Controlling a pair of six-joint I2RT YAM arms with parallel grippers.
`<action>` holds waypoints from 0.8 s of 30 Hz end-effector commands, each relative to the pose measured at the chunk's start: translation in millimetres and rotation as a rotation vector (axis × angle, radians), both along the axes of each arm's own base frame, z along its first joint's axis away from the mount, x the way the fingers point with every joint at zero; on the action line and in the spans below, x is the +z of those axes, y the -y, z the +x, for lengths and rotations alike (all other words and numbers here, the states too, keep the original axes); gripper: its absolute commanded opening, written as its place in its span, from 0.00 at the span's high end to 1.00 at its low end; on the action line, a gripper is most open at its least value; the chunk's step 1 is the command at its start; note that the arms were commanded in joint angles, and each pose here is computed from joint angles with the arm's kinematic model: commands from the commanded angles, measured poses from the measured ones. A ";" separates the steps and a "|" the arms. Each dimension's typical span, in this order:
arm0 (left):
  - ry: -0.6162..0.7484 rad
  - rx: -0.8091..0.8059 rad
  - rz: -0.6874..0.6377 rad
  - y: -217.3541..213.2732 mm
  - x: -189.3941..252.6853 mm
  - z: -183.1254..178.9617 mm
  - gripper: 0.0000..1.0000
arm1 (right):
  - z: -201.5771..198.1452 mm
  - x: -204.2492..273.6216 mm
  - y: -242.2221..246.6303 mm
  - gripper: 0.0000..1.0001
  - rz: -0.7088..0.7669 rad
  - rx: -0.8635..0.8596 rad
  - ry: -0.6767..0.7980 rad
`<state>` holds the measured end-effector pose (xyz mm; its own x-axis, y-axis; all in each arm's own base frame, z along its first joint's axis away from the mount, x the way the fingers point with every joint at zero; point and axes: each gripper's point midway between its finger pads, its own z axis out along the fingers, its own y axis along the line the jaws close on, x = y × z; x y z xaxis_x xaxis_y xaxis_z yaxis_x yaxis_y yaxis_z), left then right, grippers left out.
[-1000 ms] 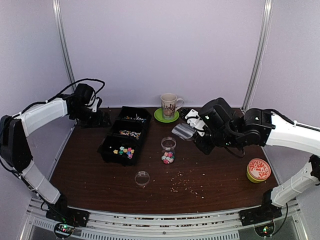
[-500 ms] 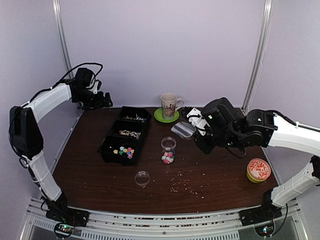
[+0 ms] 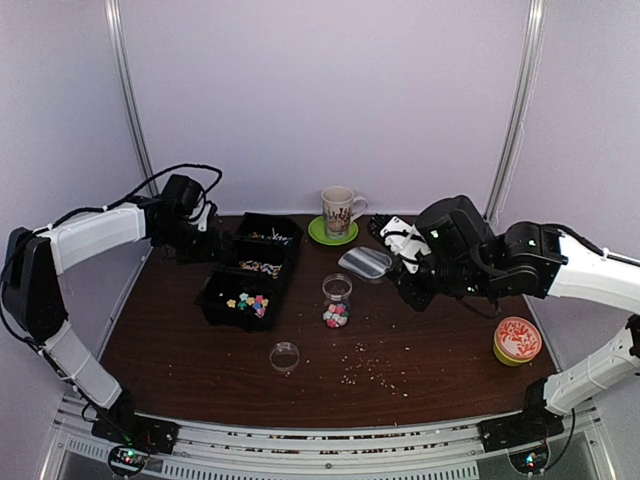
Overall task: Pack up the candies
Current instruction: Pick up the plate from the center of the board.
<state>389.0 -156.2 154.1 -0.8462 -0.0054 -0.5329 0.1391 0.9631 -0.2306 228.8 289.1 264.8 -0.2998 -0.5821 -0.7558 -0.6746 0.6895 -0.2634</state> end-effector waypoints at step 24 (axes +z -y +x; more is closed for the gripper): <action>-0.001 0.050 0.239 -44.6 -48.2 -46.4 0.03 | -34.9 4.2 -103.0 1.00 0.023 0.301 0.001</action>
